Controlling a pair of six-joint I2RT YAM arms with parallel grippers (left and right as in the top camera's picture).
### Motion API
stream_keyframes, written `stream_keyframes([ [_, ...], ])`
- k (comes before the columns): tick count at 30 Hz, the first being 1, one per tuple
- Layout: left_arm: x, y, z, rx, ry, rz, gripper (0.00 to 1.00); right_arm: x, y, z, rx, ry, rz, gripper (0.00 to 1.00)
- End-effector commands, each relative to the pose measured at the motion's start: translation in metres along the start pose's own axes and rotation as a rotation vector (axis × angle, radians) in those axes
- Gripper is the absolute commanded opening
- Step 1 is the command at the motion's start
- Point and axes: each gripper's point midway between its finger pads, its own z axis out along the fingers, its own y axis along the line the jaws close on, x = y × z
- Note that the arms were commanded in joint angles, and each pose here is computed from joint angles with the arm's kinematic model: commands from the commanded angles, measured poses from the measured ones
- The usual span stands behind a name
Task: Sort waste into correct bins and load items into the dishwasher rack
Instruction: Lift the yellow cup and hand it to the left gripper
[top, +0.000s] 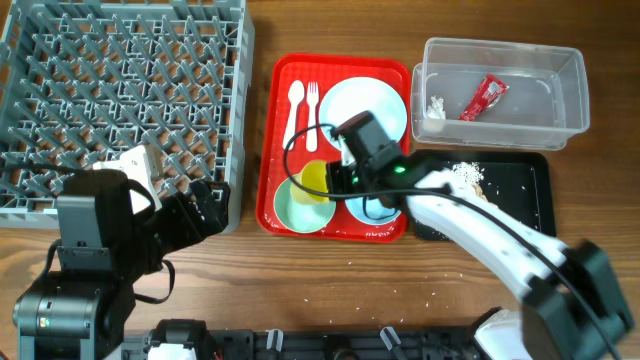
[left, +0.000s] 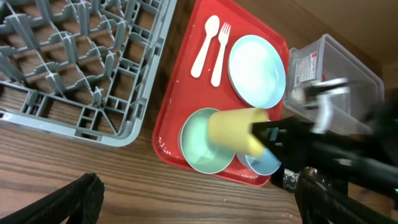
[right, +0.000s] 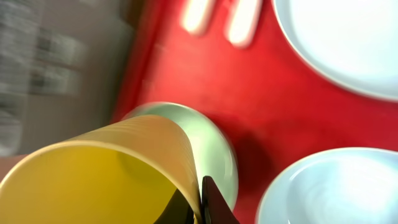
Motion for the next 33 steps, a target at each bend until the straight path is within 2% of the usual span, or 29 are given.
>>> stream_keyframes([
  [1, -0.013, -0.039, -0.003, 0.201, -0.011, 0.025, 1.0, -0.057, 0.03, -0.116, -0.281, -0.254, -0.002, 0.04],
  [3, -0.018, -0.083, 0.001, 0.434, 0.058, 0.062, 1.0, -0.063, 0.041, -0.165, -0.463, -0.326, -0.12, 0.04],
  [6, -0.011, -0.129, 0.01, 0.765, 0.281, 0.096, 0.99, -0.062, 0.039, -0.181, -0.548, -0.331, -0.157, 0.04],
  [7, -0.01, -0.142, 0.01, 0.907, 0.386, 0.082, 0.96, -0.059, 0.047, -0.186, -0.608, -0.325, -0.212, 0.04],
  [10, -0.017, -0.157, 0.004, 1.213, 0.557, 0.079, 0.95, -0.056, 0.073, -0.208, -0.773, -0.344, -0.334, 0.04],
  [12, -0.018, -0.156, 0.014, 1.205, 0.582, 0.054, 0.99, -0.062, 0.08, -0.218, -0.815, -0.359, -0.322, 0.04],
  [15, -0.011, -0.163, -0.003, 1.228, 0.564, 0.111, 0.99, -0.074, 0.079, -0.208, -0.789, -0.376, -0.294, 0.04],
  [19, -0.008, -0.17, -0.033, 1.271, 0.47, 0.244, 0.98, -0.064, 0.123, -0.187, -0.901, -0.314, -0.386, 0.04],
  [23, -0.006, -0.17, -0.04, 1.274, 0.463, 0.254, 0.96, -0.065, 0.138, -0.183, -0.955, -0.299, -0.398, 0.04],
  [25, -0.006, -0.17, -0.04, 1.273, 0.465, 0.25, 0.88, -0.068, 0.142, -0.19, -0.977, -0.32, -0.412, 0.04],
  [28, -0.005, -0.17, -0.04, 1.272, 0.47, 0.245, 0.87, -0.073, 0.145, -0.195, -0.983, -0.351, -0.421, 0.04],
  [31, -0.005, -0.17, -0.04, 1.271, 0.469, 0.245, 0.73, -0.073, 0.145, -0.195, -0.984, -0.35, -0.42, 0.04],
  [32, -0.005, -0.17, -0.04, 1.272, 0.469, 0.245, 0.67, -0.073, 0.145, -0.195, -0.984, -0.35, -0.421, 0.09],
  [33, -0.005, -0.17, -0.04, 1.272, 0.469, 0.245, 0.63, -0.073, 0.145, -0.195, -0.983, -0.351, -0.421, 0.27],
])
